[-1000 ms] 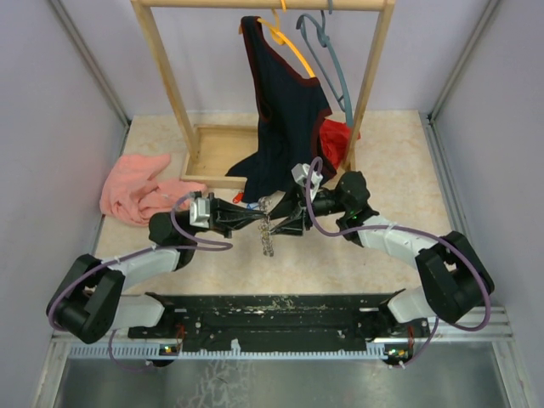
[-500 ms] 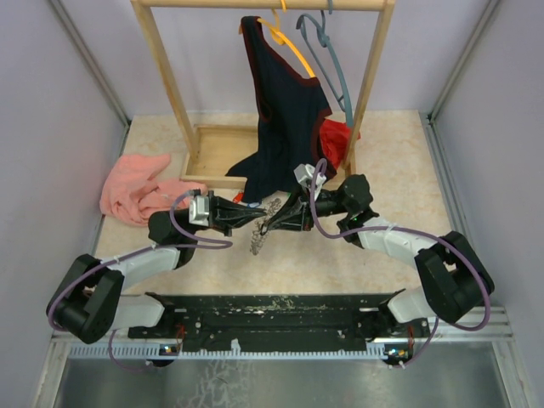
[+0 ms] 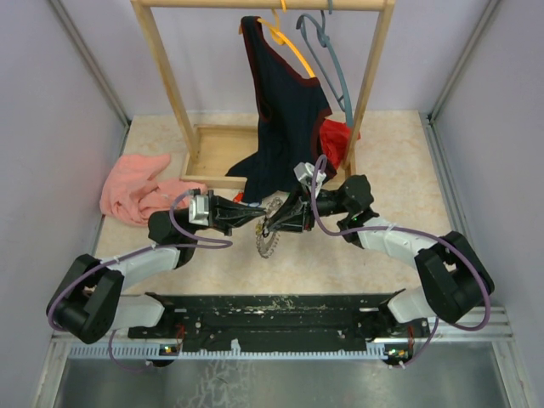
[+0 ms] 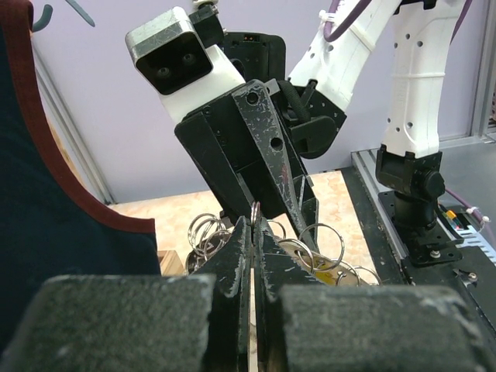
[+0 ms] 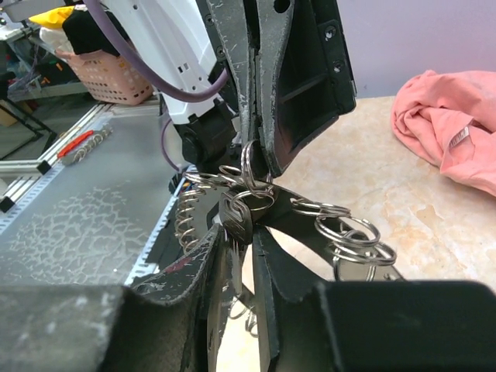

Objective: Remove the keys from the keyring

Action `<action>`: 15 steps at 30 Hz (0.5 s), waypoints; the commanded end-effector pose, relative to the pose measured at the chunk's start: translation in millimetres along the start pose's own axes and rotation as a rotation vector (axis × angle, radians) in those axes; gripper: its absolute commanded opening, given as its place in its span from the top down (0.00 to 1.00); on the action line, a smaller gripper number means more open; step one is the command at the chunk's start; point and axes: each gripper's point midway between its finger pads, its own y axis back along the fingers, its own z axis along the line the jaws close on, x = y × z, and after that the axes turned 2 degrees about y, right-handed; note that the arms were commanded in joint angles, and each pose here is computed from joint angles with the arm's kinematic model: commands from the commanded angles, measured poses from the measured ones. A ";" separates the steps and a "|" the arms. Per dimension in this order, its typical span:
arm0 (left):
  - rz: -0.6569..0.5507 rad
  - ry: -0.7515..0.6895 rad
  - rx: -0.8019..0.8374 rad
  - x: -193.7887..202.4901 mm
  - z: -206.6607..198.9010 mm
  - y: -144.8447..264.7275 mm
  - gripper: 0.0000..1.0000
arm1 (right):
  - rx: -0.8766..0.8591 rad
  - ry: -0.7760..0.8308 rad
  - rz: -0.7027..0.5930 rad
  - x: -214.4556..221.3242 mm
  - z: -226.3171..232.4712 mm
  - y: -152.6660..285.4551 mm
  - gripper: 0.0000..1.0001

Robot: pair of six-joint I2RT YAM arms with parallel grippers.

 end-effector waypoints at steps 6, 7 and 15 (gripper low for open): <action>-0.190 -0.264 0.052 -64.0 -6.1 -9.5 1.00 | -0.002 -0.011 -0.040 -14.5 1.0 -5.2 0.73; -0.191 -0.266 0.052 -64.5 -5.9 -9.7 1.00 | -0.001 -0.019 -0.043 -15.2 1.0 -5.3 0.73; -0.190 -0.272 0.052 -64.4 -6.6 -9.3 1.00 | 0.030 -0.100 -0.053 -15.8 -5.0 -6.7 0.73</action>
